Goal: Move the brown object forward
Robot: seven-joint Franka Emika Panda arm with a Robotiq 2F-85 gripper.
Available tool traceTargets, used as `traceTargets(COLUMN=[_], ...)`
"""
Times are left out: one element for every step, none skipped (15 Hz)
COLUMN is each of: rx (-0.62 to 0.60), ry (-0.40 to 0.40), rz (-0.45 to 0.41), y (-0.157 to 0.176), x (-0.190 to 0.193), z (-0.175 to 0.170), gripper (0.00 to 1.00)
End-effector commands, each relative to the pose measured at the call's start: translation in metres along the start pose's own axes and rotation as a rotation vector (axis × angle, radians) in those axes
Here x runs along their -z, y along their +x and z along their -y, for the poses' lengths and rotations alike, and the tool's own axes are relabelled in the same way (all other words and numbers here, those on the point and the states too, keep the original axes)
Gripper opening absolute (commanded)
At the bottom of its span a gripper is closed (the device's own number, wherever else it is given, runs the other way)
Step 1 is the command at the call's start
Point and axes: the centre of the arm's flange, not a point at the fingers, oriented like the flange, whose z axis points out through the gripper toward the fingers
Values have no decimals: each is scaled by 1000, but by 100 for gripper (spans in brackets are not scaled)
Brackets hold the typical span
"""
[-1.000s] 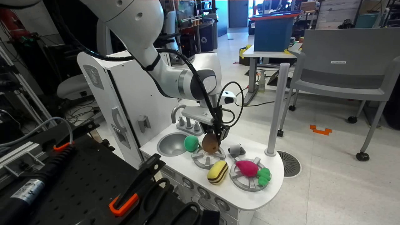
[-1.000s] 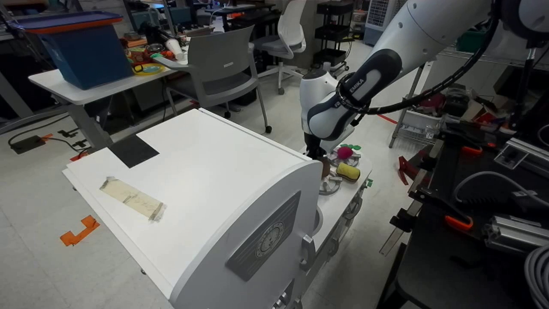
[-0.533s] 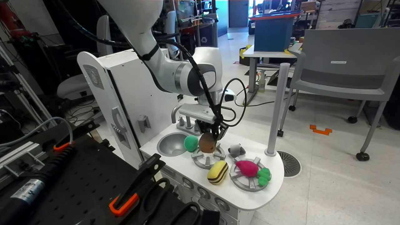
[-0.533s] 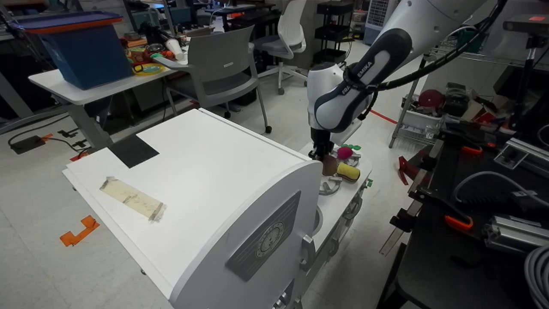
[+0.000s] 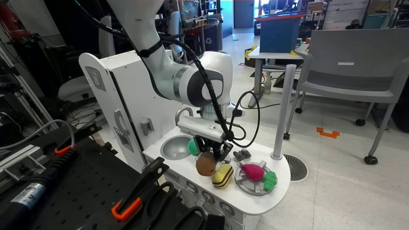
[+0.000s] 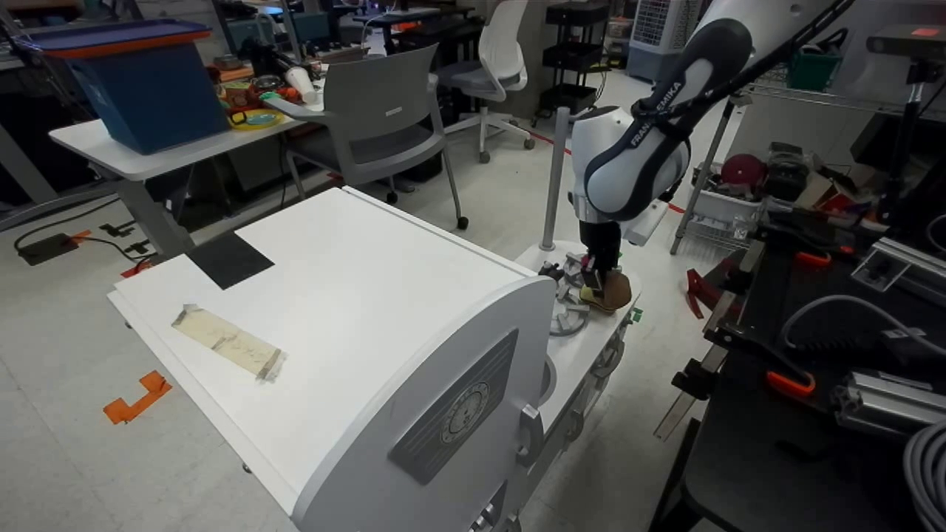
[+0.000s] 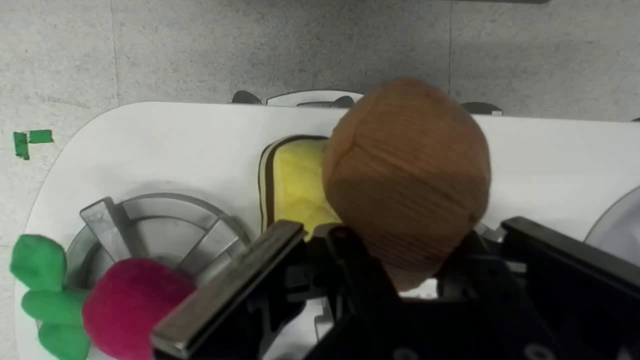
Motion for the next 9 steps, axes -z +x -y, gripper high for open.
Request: traceTargets(rx=[76,94,113,123,131,138,139,141,147], ry=[21,22,22,23,20,14,7,-1,-8], rz=[-18,-28,-42,-50,-57,-68,-75,-84,-96], y=[-22,-24,-23,-22,-21,-17,-14,-10,-8], x=[-4,-8,-12,-16,-19,-23,-27,-31,-34], z=[18,26,33,38,43,46,48,49,51], gripper=[6,6,6,6,6,6,6,6,6])
